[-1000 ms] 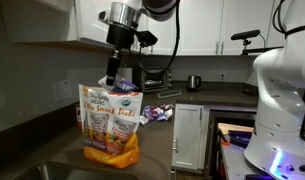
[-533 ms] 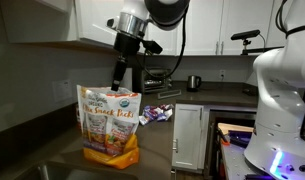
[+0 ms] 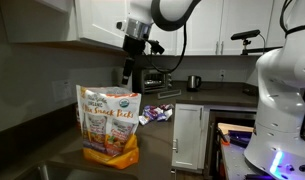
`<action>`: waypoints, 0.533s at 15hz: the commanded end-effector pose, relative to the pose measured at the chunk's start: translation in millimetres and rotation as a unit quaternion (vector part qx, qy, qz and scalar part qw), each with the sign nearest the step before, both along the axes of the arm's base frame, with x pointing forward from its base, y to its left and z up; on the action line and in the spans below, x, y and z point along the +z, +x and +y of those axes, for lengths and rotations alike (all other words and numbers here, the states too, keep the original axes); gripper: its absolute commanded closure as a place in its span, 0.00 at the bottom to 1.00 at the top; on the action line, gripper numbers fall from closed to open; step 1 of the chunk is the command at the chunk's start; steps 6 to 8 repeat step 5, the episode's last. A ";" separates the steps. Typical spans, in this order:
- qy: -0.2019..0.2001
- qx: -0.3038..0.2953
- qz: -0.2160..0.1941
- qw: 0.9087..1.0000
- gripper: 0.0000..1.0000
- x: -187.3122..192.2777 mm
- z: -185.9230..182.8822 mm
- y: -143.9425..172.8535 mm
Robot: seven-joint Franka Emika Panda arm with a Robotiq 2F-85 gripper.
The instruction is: Take one pack of snacks from the counter and put it inside the big packet
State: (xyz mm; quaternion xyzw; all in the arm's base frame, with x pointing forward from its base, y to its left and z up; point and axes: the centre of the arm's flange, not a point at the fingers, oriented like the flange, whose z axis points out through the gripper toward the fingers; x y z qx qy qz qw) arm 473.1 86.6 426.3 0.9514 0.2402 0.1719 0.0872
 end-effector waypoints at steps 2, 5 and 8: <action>-0.044 -0.068 0.018 0.997 0.00 -18.4 -37.4 11.1; -0.051 -0.103 0.053 0.992 0.00 -41.1 -67.3 19.5; -0.051 -0.103 0.053 0.992 0.00 -41.1 -67.3 19.5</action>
